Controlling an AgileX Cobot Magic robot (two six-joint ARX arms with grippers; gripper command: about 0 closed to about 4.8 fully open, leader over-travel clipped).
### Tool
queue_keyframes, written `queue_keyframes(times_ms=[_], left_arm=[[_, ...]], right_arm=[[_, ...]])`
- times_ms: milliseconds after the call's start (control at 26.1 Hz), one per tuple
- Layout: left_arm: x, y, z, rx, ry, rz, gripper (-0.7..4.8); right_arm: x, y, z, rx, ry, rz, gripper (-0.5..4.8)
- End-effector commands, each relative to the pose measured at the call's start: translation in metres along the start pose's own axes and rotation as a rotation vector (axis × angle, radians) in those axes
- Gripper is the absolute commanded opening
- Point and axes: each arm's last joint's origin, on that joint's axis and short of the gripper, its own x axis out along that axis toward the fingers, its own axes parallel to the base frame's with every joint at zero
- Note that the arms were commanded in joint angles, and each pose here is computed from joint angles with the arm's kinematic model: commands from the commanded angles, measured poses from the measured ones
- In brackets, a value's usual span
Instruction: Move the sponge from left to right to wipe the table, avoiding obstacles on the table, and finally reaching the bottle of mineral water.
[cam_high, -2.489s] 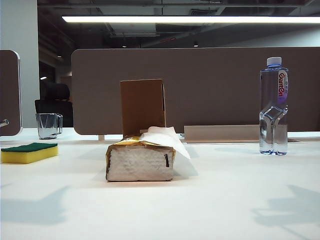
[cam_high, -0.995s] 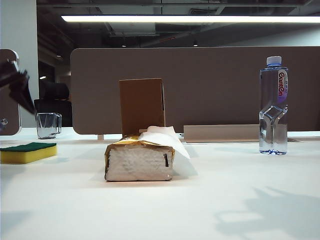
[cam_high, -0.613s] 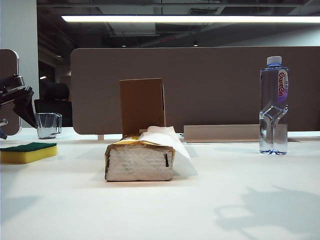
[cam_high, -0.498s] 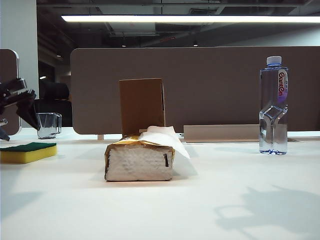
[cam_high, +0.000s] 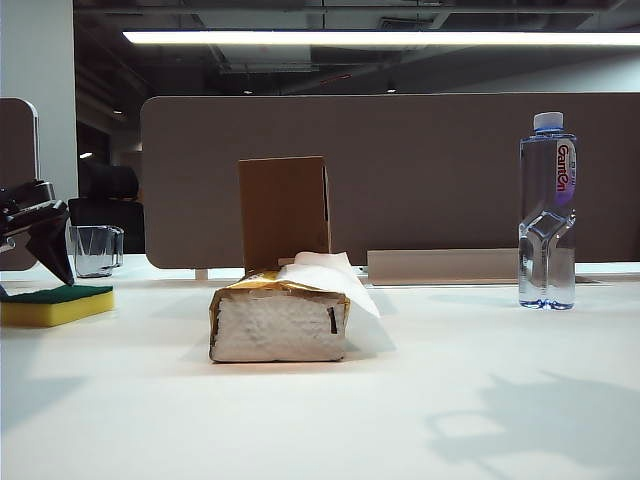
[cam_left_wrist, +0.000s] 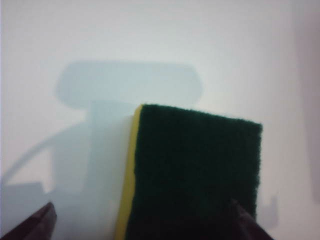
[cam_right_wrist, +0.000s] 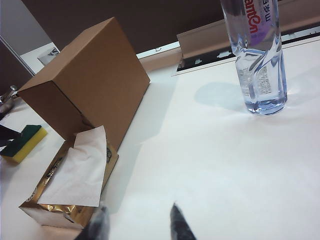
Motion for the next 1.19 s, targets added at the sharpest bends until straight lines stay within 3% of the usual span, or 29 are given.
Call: queue_keyframes(times_ms=[38,230,459,689,766,842,1034,1187], left_arm=[[0.002,0.000,-0.001,0.023,0.008,-0.001,4.79],[0.007,0.000,-0.004,0.021,0.034,-0.003,4.79],[0.014,-0.009,-0.004,0.086,0.042,0.006,4.49],[0.016,-0.009,-0.005,0.089,0.051,0.040,3.92],[0.016,-0.009,-0.005,0.089,0.051,0.041,3.37],[0.016,-0.009,-0.005,0.089,0.048,0.041,3.26],[0.016,-0.009,-0.004,0.096,0.040,0.042,2.17],[0.017,-0.009,-0.004,0.095,0.043,0.042,1.99]], right_arm=[[-0.001,0.001,0.003,-0.007,-0.015,0.009,1.59],[-0.001,0.001,0.003,-0.006,-0.012,0.008,1.58],[-0.001,0.001,0.002,-0.005,-0.009,0.007,1.58],[-0.001,0.001,0.002,-0.005,-0.009,0.007,1.58],[-0.001,0.001,0.002,-0.005,-0.008,0.007,1.58],[-0.001,0.001,0.002,-0.005,-0.009,0.007,1.58],[-0.001,0.001,0.002,-0.005,-0.009,0.007,1.58],[-0.001,0.001,0.002,-0.005,-0.009,0.007,1.58]])
